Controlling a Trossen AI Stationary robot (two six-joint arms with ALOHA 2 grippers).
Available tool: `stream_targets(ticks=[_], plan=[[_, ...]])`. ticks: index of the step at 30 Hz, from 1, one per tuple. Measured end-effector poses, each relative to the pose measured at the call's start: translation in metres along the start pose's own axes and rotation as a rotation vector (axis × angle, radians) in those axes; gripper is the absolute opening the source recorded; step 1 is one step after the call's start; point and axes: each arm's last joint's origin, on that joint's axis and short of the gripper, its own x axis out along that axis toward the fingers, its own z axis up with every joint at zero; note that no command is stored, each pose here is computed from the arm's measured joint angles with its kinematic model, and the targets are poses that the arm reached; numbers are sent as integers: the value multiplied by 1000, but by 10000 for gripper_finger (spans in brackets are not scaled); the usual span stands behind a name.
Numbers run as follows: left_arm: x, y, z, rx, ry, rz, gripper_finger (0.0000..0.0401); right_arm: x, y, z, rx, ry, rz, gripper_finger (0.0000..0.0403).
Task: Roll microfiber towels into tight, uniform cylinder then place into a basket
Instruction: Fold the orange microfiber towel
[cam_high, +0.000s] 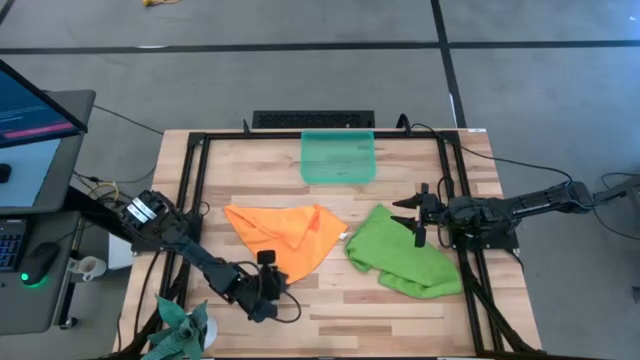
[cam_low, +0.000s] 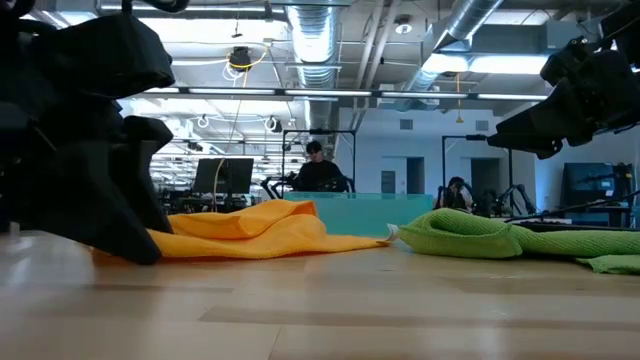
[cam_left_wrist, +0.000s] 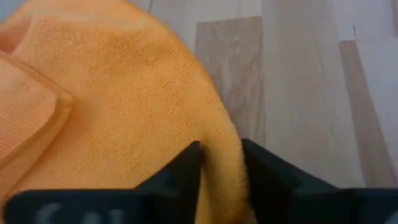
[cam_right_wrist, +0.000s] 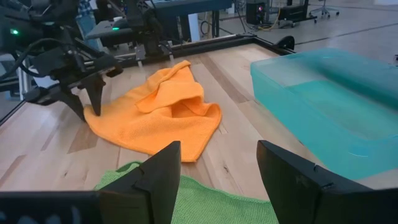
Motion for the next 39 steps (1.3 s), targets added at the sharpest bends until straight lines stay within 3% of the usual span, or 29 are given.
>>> stream_targets(ticks=[6,13,24,30,39], plan=[[-7,-9,-6,39,4,-32,7,0,0,0,0,0,0,232],[-21,-21,-11,67,44,-50,3,0,0,0,0,0,0,232],[-58,-29,-2,49,316,20,2,0,0,0,6,-1,1,232],[-70,-25,-4,30,402,95,1,0,1,5,328,-49,19,232],[-74,-17,-8,7,453,184,0,-5,4,31,439,-299,103,232]])
